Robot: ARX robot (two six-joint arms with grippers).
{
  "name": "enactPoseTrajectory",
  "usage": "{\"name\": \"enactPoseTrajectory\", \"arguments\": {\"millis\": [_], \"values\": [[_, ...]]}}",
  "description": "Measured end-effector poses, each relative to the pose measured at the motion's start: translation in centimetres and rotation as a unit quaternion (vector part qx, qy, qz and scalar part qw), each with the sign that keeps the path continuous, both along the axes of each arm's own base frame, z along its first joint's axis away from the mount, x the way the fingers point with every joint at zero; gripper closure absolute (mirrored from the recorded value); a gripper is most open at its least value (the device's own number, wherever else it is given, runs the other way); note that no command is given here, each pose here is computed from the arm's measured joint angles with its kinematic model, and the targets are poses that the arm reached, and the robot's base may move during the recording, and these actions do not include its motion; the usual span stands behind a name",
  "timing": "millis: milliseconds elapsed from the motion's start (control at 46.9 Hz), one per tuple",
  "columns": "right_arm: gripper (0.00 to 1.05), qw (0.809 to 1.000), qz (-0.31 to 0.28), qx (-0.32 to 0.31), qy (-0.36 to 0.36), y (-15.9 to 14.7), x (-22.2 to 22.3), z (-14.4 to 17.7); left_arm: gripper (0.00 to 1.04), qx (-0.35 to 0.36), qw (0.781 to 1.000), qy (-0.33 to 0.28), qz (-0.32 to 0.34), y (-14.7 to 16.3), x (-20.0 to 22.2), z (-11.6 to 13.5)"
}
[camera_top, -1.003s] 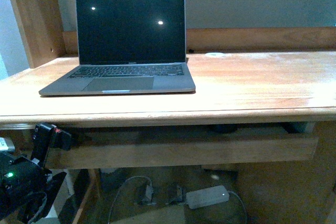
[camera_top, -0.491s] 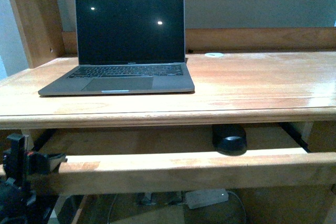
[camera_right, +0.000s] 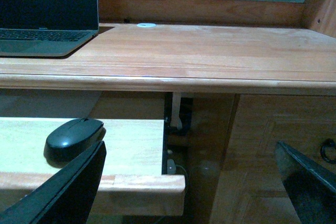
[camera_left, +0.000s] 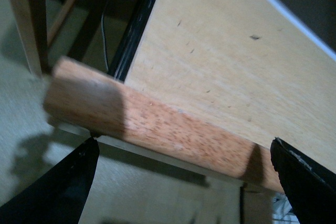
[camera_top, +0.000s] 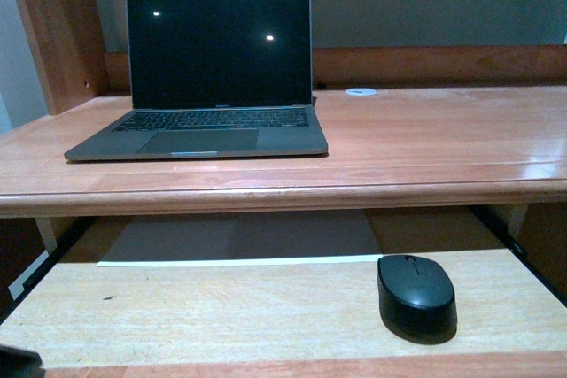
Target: Place mouse
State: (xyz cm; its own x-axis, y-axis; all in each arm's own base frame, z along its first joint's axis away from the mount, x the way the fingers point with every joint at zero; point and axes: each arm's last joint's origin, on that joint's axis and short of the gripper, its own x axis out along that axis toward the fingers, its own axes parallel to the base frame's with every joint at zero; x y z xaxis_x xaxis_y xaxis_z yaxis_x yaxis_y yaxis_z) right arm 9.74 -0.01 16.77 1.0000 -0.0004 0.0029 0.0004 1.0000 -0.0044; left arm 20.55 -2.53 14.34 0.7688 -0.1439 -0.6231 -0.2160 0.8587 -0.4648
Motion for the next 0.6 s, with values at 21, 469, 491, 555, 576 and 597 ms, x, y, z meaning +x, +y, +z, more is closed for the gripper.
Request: {"name": "enactPoseTrajectory", "arguments": {"millis": [21,469,491,555,576,597], "values": [[0.07,1.000,0.000,0.000,0.000,0.0,0.0,0.0,0.07,0.024,0.999,-0.018,-0.022,0.3,-0.1,1.3],[0.07,1.000,0.000,0.000,0.000,0.0,0.0,0.0,1.01,0.257,0.903,-0.345,-0.016,2.5,-6.1,6.1],[0.07,1.000,0.000,0.000,0.000,0.0,0.0,0.0,1.03,0.257,0.905,-0.339,-0.018,2.5,-6.2,5.7],[0.07,1.000,0.000,0.000,0.000,0.0,0.0,0.0,1.03,0.258,0.909,-0.328,-0.021,2.5,-6.7,4.6],[0.07,1.000,0.000,0.000,0.000,0.0,0.0,0.0,1.03,0.258,0.908,-0.331,-0.020,2.5,-6.9,4.5],[0.07,1.000,0.000,0.000,0.000,0.0,0.0,0.0,1.03,0.258,0.906,-0.335,-0.019,2.5,-7.0,4.6]]}}
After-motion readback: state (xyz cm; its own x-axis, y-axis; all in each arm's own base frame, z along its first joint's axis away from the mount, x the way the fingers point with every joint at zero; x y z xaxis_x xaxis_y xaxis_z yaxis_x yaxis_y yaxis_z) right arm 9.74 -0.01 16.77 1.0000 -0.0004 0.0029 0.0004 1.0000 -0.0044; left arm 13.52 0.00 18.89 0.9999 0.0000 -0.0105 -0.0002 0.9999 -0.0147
